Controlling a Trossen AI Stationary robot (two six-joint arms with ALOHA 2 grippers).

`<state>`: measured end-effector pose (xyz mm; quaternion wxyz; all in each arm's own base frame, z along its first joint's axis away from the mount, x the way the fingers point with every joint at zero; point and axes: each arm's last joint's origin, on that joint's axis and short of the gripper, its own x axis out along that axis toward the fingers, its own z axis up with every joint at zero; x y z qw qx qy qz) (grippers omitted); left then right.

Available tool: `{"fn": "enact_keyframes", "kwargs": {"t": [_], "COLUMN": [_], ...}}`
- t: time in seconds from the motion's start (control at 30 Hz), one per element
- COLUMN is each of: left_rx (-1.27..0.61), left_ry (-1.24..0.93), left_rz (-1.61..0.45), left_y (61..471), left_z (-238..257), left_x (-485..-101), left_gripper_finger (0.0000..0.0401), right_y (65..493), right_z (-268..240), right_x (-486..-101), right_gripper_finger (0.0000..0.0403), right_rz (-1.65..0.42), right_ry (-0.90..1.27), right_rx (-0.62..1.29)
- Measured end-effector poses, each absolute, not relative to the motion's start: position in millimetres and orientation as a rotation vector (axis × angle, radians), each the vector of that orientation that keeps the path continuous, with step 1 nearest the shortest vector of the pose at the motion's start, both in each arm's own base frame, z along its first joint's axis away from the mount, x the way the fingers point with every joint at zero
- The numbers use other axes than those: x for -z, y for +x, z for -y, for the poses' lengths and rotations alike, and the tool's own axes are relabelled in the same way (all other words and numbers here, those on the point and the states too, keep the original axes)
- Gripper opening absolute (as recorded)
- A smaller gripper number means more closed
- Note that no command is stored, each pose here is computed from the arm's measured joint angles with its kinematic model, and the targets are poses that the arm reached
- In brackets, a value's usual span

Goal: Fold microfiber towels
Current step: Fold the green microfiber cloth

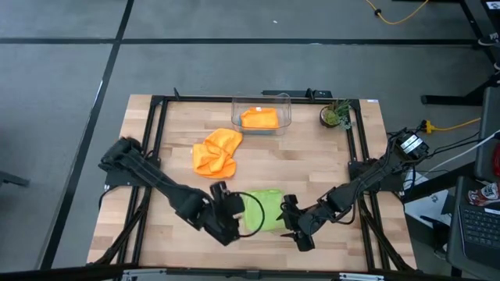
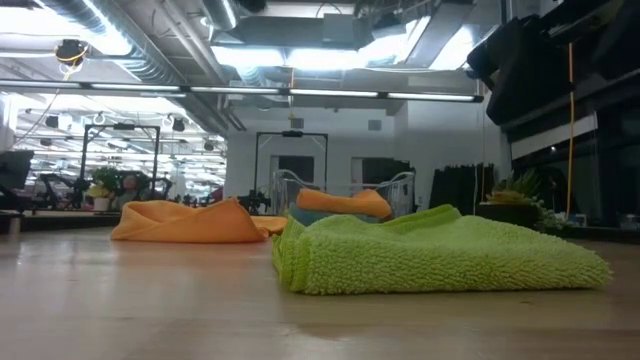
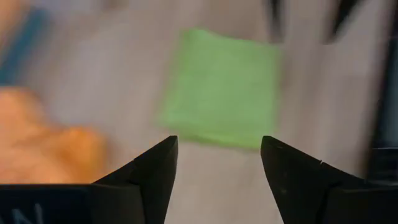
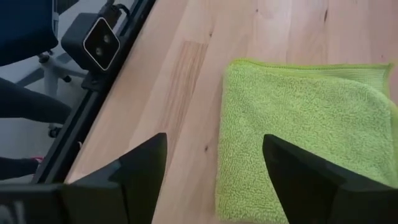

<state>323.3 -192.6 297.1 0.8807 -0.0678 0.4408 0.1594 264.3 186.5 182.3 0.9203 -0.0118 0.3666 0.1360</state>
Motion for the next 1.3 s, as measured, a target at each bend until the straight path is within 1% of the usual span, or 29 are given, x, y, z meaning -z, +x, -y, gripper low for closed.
{"fn": "enact_keyframes", "kwargs": {"t": [0.07,0.13,0.27,0.4,0.5,0.67,0.83,1.17,1.23,1.3], "left_rx": [-0.266,-0.217,-0.155,-0.121,-0.115,-0.108,-0.116,-0.106,-0.097,-0.091], "left_ry": [-0.237,-0.321,-0.41,-0.423,-0.367,-0.206,-0.195,-0.076,-0.098,-0.092], "left_rz": [-0.859,-0.785,-0.682,-0.693,-0.727,-0.772,-0.845,-0.913,-0.892,-0.915], "left_y": [326,330,338,346,355,366,372,374,379,378], "left_z": [192,192,197,202,207,212,214,216,214,213], "left_x": [-274,-259,-245,-237,-229,-212,-184,-158,-157,-155], "left_gripper_finger": [0.0224,0.0224,0.0224,0.0224,0.0224,0.0224,0.0224,0.0224,0.0224,0.0224], "right_y": [264,264,264,264,261,259,262,267,269,270], "right_z": [-186,-186,-186,-186,-186,-185,-187,-187,-185,-185], "right_x": [-182,-182,-182,-181,-179,-171,-154,-137,-132,-126], "right_gripper_finger": [0.0267,0.0267,0.0267,0.0267,0.0267,0.0267,0.0267,0.0267,0.0267,0.0267], "right_rz": [-0.755,-0.755,-0.76,-0.773,-0.797,-0.841,-0.886,-0.904,-0.924,-0.941], "right_ry": [-0.025,-0.024,0.007,0.017,0.002,-0.025,-0.053,-0.147,-0.141,-0.143], "right_rx": [-0.279,-0.279,-0.266,-0.257,-0.255,-0.246,-0.234,-0.234,-0.232,-0.231]}}
